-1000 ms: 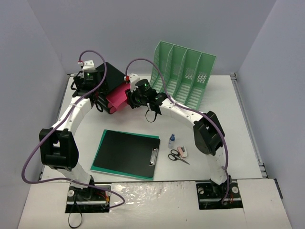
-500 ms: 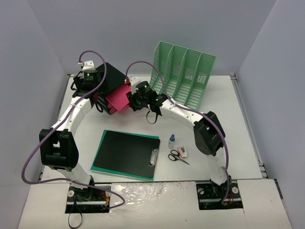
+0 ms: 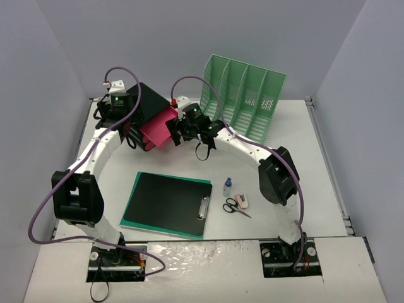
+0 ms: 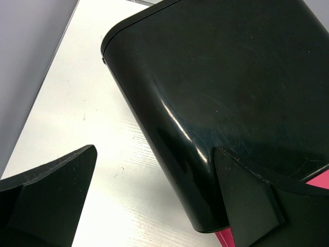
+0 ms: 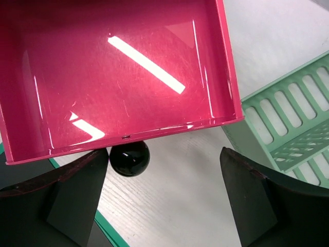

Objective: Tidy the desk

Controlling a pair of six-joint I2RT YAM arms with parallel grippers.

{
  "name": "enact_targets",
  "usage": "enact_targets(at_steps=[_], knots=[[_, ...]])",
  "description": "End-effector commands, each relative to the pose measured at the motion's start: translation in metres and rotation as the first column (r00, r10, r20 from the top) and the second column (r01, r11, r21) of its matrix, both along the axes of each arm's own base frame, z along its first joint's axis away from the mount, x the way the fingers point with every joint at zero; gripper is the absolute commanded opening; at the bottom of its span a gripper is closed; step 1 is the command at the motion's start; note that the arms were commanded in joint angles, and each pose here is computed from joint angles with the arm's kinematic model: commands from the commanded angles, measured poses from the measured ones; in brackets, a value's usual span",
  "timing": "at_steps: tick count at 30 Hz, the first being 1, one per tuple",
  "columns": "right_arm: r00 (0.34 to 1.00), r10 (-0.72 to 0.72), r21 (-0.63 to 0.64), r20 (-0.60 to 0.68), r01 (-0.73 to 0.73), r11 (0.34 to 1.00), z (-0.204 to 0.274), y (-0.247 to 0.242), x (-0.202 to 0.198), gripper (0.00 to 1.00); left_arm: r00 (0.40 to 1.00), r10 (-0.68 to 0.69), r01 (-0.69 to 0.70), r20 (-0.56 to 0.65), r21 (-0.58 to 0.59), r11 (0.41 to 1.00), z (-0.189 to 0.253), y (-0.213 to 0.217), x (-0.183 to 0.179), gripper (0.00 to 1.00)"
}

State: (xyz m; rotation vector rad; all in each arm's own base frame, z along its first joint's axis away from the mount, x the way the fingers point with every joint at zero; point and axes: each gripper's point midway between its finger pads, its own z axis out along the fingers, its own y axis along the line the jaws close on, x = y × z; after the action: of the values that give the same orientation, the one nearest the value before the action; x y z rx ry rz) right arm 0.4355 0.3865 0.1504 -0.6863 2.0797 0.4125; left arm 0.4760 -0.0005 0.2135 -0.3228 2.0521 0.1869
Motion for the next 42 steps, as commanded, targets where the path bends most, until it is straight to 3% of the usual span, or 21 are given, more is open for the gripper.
enact_targets(at_steps=[1,11,16,24,33,42], knots=[[0.988,-0.027,0.118,0.149,0.010,0.993,0.091,0.003,0.010,0.89,0.999,-0.005,0.006,-0.032,0.027,1.000,0.010,0.006,-0.012,0.97],[0.995,-0.052,0.079,0.083,0.045,0.996,0.097,-0.025,-0.018,0.91,1.000,-0.015,0.015,-0.023,0.017,1.000,0.012,0.003,-0.011,0.97],[0.979,-0.202,0.083,0.030,0.198,0.977,0.102,-0.069,-0.044,0.90,1.000,-0.019,0.020,-0.015,0.010,1.000,0.016,0.002,-0.013,0.97],[0.916,-0.391,0.048,-0.088,0.396,0.917,0.060,-0.127,-0.104,0.87,1.000,-0.028,0.028,0.010,-0.014,1.000,0.025,-0.002,-0.014,0.97],[0.886,-0.461,0.056,-0.042,0.463,0.885,0.039,-0.143,-0.169,0.86,0.999,-0.032,0.032,0.026,-0.015,0.999,0.036,-0.002,-0.016,0.97],[0.814,-0.579,0.134,0.042,0.570,0.811,0.027,-0.165,-0.206,0.86,0.999,-0.036,0.037,0.032,-0.017,0.999,0.041,-0.003,-0.016,0.97]])
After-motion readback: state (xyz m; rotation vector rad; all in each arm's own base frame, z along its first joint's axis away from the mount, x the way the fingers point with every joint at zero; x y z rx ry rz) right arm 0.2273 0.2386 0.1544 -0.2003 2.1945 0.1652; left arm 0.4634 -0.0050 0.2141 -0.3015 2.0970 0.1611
